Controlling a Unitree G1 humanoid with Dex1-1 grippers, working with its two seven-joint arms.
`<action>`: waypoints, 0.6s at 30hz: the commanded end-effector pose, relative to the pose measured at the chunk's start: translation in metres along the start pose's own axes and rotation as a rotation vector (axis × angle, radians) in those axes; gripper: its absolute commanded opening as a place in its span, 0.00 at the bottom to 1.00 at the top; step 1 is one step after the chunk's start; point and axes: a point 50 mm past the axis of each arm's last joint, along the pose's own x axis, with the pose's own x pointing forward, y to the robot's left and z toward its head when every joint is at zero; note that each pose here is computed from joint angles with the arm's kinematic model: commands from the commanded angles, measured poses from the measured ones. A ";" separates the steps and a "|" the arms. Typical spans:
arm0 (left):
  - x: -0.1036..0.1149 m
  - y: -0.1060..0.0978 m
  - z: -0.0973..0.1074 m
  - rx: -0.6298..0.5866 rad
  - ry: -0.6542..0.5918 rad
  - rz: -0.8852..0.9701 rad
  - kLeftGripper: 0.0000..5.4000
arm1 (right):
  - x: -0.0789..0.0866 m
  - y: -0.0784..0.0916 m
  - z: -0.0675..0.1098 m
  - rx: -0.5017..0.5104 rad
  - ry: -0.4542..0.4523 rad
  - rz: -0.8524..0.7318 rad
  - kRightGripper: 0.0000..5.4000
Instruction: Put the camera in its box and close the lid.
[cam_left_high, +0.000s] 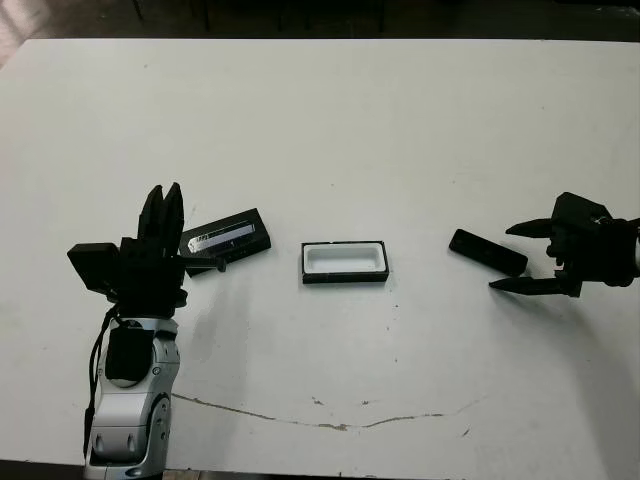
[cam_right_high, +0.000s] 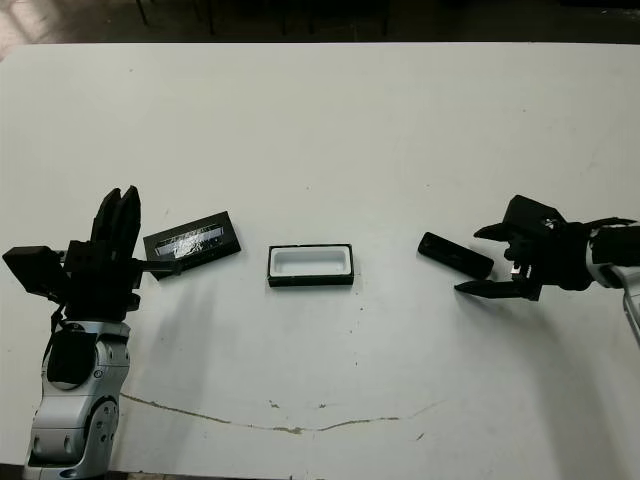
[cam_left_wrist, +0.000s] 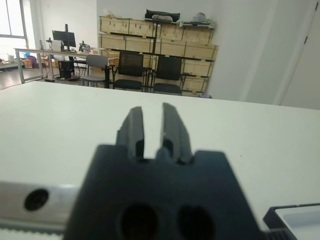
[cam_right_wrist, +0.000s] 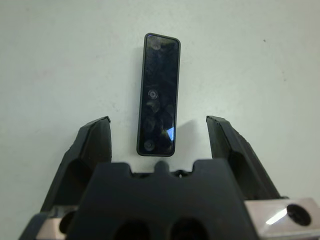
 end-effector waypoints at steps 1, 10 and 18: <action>-0.002 0.004 -0.005 0.017 0.032 0.009 0.00 | 0.013 0.013 -0.015 0.124 -0.038 0.048 0.61; -0.003 0.007 -0.005 0.020 0.035 0.009 0.00 | 0.047 0.032 -0.055 0.368 -0.218 0.017 0.61; -0.002 0.007 -0.004 0.017 0.036 0.009 0.00 | 0.060 0.043 -0.071 0.440 -0.289 0.036 0.61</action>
